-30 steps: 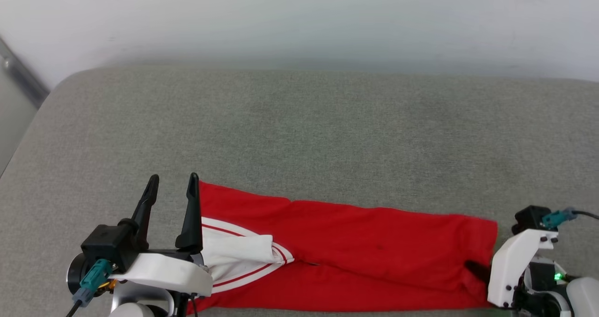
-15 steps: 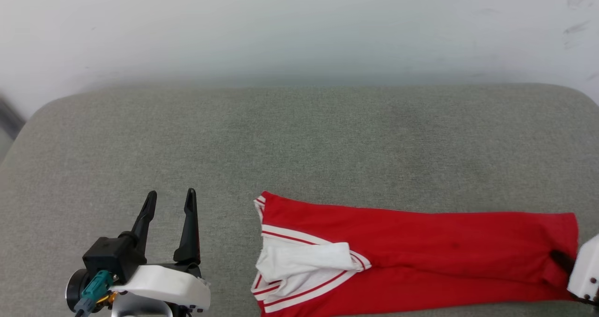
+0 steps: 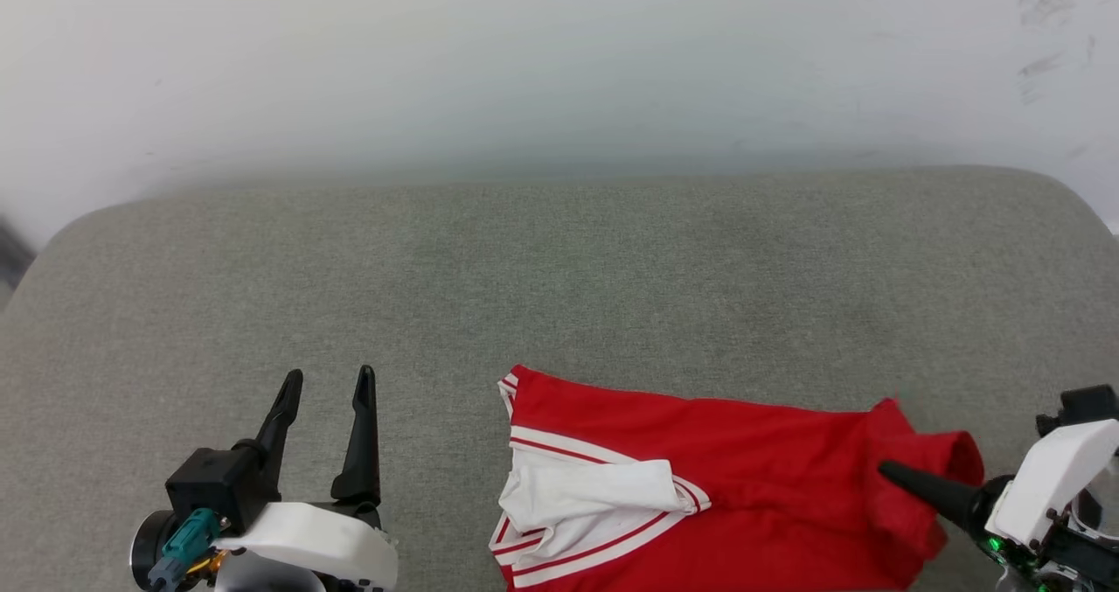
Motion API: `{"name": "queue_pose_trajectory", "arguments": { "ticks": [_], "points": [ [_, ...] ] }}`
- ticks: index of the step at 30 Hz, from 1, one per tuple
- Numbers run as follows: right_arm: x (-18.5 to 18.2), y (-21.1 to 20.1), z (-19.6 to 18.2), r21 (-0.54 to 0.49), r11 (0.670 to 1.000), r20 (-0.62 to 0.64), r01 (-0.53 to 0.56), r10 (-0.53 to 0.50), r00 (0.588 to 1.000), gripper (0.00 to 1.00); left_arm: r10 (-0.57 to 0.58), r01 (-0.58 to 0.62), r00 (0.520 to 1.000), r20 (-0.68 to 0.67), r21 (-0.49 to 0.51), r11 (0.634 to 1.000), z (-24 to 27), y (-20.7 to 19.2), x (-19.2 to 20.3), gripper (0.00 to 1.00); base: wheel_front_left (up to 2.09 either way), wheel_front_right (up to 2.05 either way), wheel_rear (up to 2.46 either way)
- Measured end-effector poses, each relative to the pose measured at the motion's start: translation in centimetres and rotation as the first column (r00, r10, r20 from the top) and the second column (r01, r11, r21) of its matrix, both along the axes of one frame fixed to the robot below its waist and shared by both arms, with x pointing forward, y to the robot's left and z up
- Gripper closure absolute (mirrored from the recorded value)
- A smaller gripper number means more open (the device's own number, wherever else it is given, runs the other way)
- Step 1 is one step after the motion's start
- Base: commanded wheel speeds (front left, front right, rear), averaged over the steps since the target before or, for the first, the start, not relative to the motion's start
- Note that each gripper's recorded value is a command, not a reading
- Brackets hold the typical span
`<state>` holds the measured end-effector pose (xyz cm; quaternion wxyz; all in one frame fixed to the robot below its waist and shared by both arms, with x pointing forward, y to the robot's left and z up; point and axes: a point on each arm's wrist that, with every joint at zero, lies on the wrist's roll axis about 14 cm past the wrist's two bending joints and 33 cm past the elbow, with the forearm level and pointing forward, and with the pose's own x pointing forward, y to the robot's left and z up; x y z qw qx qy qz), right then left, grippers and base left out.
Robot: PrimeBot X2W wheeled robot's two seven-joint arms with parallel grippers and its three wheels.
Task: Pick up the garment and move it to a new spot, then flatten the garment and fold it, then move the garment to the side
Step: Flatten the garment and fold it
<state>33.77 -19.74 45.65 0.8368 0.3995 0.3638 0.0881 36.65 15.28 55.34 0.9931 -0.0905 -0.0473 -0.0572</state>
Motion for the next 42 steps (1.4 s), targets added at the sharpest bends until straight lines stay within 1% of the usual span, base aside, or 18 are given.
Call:
{"name": "queue_pose_trajectory", "arguments": {
  "ticks": [2,4,8,12,16,18,19,20,21,25,27,30,32,34,35,37,38,42],
  "points": [
    [0.2,1.7,0.4,0.084,0.996,0.006,-0.043,0.043,0.999,1.0,0.001,-0.001,1.0,-0.002,0.002,1.0,0.0,0.1,-0.1,0.0,0.0,0.0,0.0],
    [0.5,3.5,0.6,0.144,0.985,0.01,-0.093,0.093,0.996,1.0,0.003,-0.003,1.0,-0.002,0.003,1.0,0.1,0.2,-0.2,0.0,0.0,0.0,0.0],
    [0.8,9.2,0.3,0.276,0.938,0.011,-0.21,0.215,0.977,1.0,0.017,-0.017,1.0,-0.005,0.003,1.0,0.1,0.8,-0.3,0.0,0.0,0.0,0.0],
    [0.9,14.5,0.0,0.342,0.889,0.02,-0.305,0.318,0.948,1.0,0.033,-0.033,0.999,-0.015,-0.001,0.999,-0.2,1.2,-0.1,0.0,0.0,0.0,0.0],
    [0.9,19.1,0.3,0.379,0.837,0.039,-0.394,0.411,0.911,1.0,0.055,-0.056,0.998,-0.031,-0.004,0.998,-0.7,1.9,0.0,0.0,0.0,0.0,0.0],
    [0.8,20.8,0.1,0.38,0.821,0.042,-0.425,0.444,0.895,1.0,0.071,-0.071,0.997,-0.037,-0.005,0.997,-1.0,2.3,0.0,0.0,0.0,0.0,0.0],
    [1.0,21.4,0.1,0.376,0.82,0.048,-0.432,0.449,0.892,0.91,0.077,-0.078,0.996,-0.042,-0.004,0.997,-1.1,2.6,0.0,0.0,0.0,0.0,0.0],
    [1.2,21.9,0.0,0.37,0.82,0.051,-0.437,0.452,0.89,0.19,0.085,-0.086,0.995,-0.042,-0.003,0.996,-1.2,2.8,0.0,0.0,0.0,0.0,0.0],
    [1.2,22.4,-0.2,0.361,0.817,0.047,-0.45,0.466,0.884,0.0,0.093,-0.093,0.995,-0.045,-0.002,0.996,-1.3,3.0,0.1,0.0,0.0,0.0,0.0],
    [1.4,23.2,-0.6,0.314,0.822,0.052,-0.475,0.484,0.873,0.0,0.107,-0.107,0.993,-0.048,-0.001,0.994,-1.5,3.5,0.0,0.0,0.0,0.0,0.0],
    [1.4,23.4,-0.4,0.254,0.823,0.073,-0.509,0.508,0.858,0.0,0.108,-0.108,0.993,-0.046,-0.002,0.994,-1.5,3.5,0.1,0.0,0.0,0.0,0.0],
    [2.1,23.4,1.0,0.191,0.829,0.144,-0.525,0.505,0.851,0.0,0.101,-0.101,0.994,-0.042,-0.004,0.995,-1.4,3.2,0.2,0.0,0.0,0.0,0.0],
    [2.7,22.6,1.7,0.089,0.839,0.194,-0.536,0.513,0.836,0.0,0.09,-0.09,0.995,-0.04,-0.004,0.996,-1.4,2.9,0.4,0.0,0.0,0.0,0.0],
    [4.1,21.1,2.3,-0.048,0.86,0.254,-0.507,0.502,0.827,0.0,0.08,-0.08,0.996,-0.035,-0.005,0.997,-1.3,2.6,0.5,0.0,0.0,0.0,0.0],
    [6.0,17.8,2.4,-0.272,0.868,0.321,-0.415,0.489,0.811,0.0,0.066,-0.066,0.997,-0.032,-0.01,0.998,-1.2,2.1,0.8,0.0,0.0,0.0,0.0],
    [7.2,15.1,2.4,-0.39,0.86,0.35,-0.33,0.47,0.81,0.0,0.062,-0.062,0.998,-0.032,-0.01,0.998,-1.2,1.9,0.9,0.0,0.0,0.0,0.0],
    [7.7,13.7,2.5,-0.446,0.848,0.363,-0.286,0.463,0.808,0.0,0.06,-0.06,0.998,-0.032,-0.011,0.998,-1.2,1.8,0.9,0.0,0.0,0.0,0.0],
    [9.3,7.7,3.9,-0.574,0.816,0.443,-0.074,0.385,0.81,0.0,0.052,-0.052,0.998,-0.031,-0.012,0.999,-1.3,1.4,1.1,0.0,0.0,0.0,0.0]
  ]
}}
